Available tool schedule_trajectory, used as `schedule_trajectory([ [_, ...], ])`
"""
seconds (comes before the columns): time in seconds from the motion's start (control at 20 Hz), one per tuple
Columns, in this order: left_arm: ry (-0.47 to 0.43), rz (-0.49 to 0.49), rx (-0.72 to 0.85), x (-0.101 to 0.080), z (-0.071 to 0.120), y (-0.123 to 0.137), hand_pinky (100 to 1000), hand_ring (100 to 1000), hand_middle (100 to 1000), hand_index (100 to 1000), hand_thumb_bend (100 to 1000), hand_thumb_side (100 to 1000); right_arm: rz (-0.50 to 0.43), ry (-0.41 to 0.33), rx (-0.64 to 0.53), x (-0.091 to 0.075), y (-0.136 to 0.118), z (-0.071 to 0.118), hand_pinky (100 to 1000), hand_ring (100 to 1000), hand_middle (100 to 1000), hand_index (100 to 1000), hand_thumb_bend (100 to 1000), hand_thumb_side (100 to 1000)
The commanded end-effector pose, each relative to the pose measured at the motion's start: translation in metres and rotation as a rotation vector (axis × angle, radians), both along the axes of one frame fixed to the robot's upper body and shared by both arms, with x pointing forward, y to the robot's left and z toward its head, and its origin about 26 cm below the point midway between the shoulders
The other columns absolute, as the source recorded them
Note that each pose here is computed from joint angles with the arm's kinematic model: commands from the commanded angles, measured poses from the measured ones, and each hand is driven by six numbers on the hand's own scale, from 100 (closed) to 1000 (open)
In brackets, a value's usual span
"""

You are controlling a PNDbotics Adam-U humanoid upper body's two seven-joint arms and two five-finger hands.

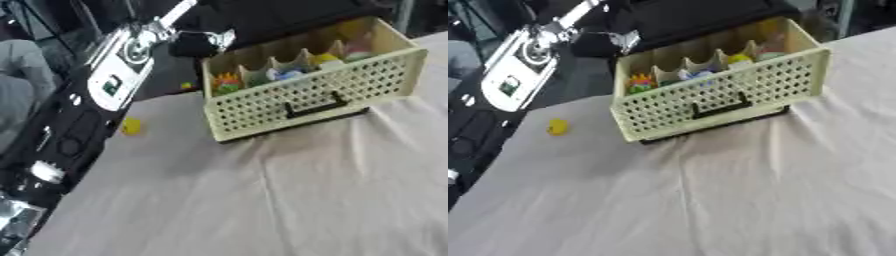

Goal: Pick up objects from table and place into drawer.

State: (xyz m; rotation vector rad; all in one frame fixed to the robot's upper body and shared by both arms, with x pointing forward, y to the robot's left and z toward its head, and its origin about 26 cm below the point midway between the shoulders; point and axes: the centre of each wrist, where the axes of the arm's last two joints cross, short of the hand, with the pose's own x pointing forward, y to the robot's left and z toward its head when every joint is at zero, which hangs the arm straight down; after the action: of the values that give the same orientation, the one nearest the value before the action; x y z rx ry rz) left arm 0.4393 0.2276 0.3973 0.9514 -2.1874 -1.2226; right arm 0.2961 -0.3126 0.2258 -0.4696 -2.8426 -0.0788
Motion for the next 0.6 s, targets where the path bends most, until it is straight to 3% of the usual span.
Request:
schedule_trajectory([
  [0.05, -0.041, 0.025, -0.014, -0.006, 0.014, 0.011, 447, 721, 851, 960, 162, 428, -0.007, -0.019, -0.021, -0.002, -0.001, 0.007, 497, 514, 491, 721, 100, 463],
  [0.45, -0.062, 0.017, -0.057, -0.010, 0.020, 0.013, 427, 705, 844, 928, 155, 437, -0.007, -0.017, -0.023, -0.003, -0.002, 0.006, 497, 515, 491, 721, 100, 462],
  [0.6, -0.170, -0.016, -0.224, -0.018, 0.030, 0.019, 396, 659, 837, 900, 212, 492, -0.011, -0.010, -0.024, -0.003, -0.002, 0.004, 497, 515, 491, 721, 100, 462],
])
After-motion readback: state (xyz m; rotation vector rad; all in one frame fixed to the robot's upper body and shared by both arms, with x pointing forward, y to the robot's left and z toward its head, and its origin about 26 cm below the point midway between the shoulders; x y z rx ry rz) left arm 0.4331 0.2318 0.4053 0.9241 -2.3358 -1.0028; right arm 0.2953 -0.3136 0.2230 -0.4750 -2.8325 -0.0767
